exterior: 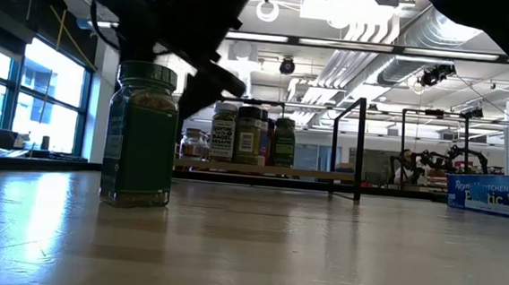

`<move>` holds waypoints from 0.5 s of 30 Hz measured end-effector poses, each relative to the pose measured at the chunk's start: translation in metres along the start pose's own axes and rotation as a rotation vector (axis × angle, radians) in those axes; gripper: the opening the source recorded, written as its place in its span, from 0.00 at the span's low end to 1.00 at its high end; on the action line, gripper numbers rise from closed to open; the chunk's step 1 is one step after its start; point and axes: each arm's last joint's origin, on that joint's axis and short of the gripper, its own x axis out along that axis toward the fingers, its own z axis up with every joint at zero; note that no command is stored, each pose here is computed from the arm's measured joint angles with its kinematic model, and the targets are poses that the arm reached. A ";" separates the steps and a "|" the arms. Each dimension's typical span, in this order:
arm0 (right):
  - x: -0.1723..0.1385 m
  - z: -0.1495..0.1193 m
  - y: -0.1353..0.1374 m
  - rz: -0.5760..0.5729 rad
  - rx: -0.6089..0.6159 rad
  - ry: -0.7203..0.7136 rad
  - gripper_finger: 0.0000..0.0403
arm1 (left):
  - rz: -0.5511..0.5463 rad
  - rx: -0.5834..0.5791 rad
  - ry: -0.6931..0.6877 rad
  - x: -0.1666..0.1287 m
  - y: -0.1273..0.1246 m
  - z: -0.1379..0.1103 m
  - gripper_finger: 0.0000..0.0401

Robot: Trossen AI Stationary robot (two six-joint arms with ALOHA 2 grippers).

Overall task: Shelf spices
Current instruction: Put the top green seasoning bottle on the shelf aligned with the other green seasoning bottle

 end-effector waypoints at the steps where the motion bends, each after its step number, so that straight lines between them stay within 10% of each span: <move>1: 0.000 -0.001 -0.002 -0.011 -0.012 0.017 0.81 | 0.000 0.000 0.000 0.000 0.000 0.000 0.70; 15: -0.023 0.004 -0.031 -0.048 -0.060 0.212 0.79 | 0.000 0.001 0.000 0.000 0.000 0.000 0.70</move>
